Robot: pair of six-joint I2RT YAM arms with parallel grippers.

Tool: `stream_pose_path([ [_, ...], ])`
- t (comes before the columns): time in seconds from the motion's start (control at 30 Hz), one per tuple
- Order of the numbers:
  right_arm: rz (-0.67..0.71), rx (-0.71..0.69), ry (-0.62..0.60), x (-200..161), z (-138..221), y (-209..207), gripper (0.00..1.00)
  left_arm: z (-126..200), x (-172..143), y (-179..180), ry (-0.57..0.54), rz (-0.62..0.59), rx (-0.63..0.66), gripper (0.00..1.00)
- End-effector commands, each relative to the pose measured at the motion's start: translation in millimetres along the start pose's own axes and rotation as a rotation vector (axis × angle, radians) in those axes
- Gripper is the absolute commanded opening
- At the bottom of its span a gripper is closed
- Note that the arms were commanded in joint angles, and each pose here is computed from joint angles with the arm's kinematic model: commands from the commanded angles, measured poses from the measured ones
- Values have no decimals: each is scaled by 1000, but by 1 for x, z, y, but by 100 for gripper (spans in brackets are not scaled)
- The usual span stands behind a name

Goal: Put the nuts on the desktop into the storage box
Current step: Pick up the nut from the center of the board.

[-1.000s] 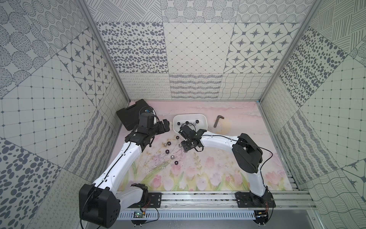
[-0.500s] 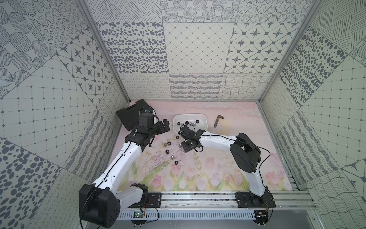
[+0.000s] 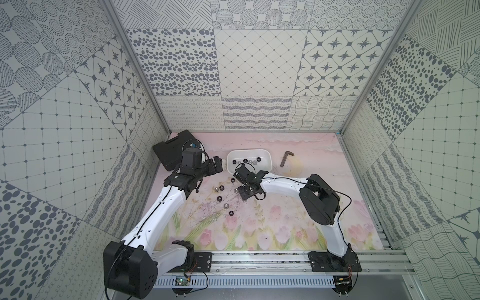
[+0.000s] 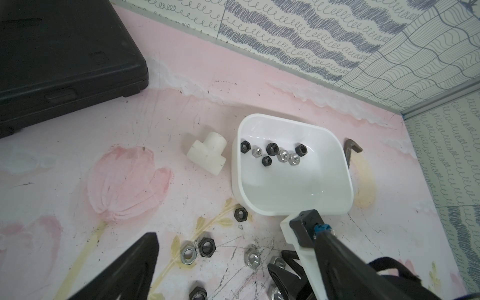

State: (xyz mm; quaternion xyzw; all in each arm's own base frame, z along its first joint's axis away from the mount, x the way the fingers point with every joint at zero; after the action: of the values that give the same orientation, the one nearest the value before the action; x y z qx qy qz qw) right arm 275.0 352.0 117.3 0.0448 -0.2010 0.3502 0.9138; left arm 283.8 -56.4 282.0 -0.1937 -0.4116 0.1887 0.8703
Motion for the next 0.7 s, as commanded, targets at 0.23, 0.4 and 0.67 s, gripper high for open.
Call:
stream_pose_path([
  [0.23,2,-6,-70,11,28,-5,20,1,0,-1,-5,-13,-4,99],
  [0.4,-32,-14,-219,44,75,-31,20,2,2,-2,-9,-16,-5,99],
  [0.67,-167,-90,-300,72,91,-114,20,3,2,-2,-12,-13,-9,99],
])
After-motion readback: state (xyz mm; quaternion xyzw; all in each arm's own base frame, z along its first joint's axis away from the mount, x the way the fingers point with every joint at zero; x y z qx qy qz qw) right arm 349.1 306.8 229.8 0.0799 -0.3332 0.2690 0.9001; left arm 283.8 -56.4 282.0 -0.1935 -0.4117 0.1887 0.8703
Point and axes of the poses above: each gripper's point midway between its finger pads, its own z axis back along the fingers, its own y axis along the line the jaws close on, x = y × z, the point moved 10 cm from there along z, back along the fingers, and after that the axes turned 12 degrees about z, right-handed, at the moved point
